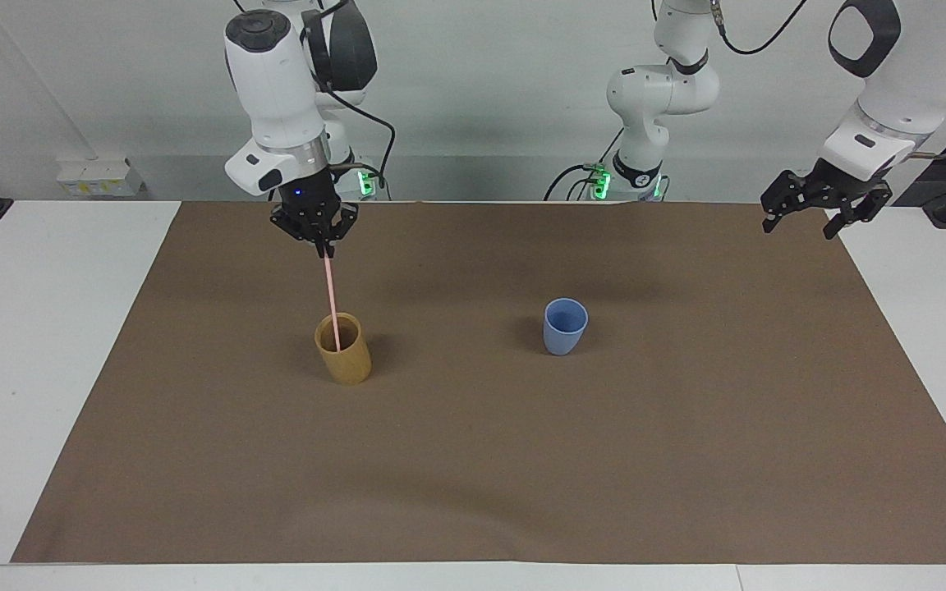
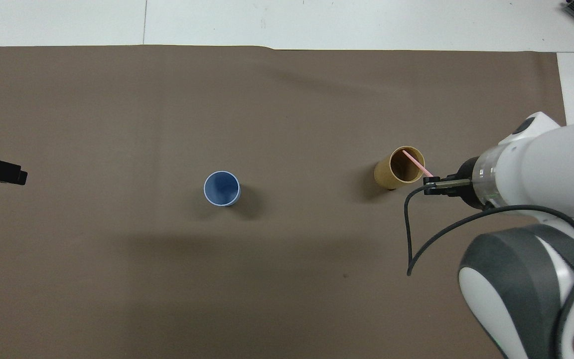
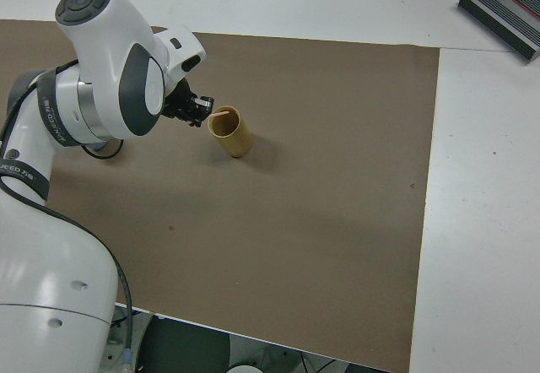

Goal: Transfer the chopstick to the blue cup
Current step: 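Grasp the pink stick with the right gripper and lift it from the tan cup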

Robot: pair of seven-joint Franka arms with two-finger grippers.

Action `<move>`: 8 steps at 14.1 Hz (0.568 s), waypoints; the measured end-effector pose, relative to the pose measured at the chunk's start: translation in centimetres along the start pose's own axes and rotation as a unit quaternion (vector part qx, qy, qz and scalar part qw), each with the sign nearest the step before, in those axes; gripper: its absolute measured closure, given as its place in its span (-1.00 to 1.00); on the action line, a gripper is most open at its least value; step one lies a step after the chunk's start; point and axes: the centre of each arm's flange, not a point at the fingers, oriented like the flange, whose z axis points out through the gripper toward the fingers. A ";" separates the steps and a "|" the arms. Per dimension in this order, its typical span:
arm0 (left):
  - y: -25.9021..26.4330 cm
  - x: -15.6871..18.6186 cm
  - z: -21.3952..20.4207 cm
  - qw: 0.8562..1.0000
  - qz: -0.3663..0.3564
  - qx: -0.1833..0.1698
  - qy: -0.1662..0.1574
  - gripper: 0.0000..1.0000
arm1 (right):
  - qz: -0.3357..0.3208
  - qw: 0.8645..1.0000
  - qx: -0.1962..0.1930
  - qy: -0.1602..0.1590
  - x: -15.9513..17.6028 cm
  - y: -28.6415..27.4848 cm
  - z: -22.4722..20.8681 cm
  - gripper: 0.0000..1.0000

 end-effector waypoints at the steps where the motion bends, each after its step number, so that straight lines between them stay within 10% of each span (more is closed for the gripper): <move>1: 0.0 0.0 0.0 1.000 0.000 0.000 0.000 -1.00 | 0.002 1.000 0.000 0.000 0.1 0.2 -1.3 0.83; 8: 0.0 0.0 0.0 1.000 0.000 0.000 0.000 -1.00 | 0.000 1.000 -0.001 -0.016 -0.8 0.1 -7.6 0.83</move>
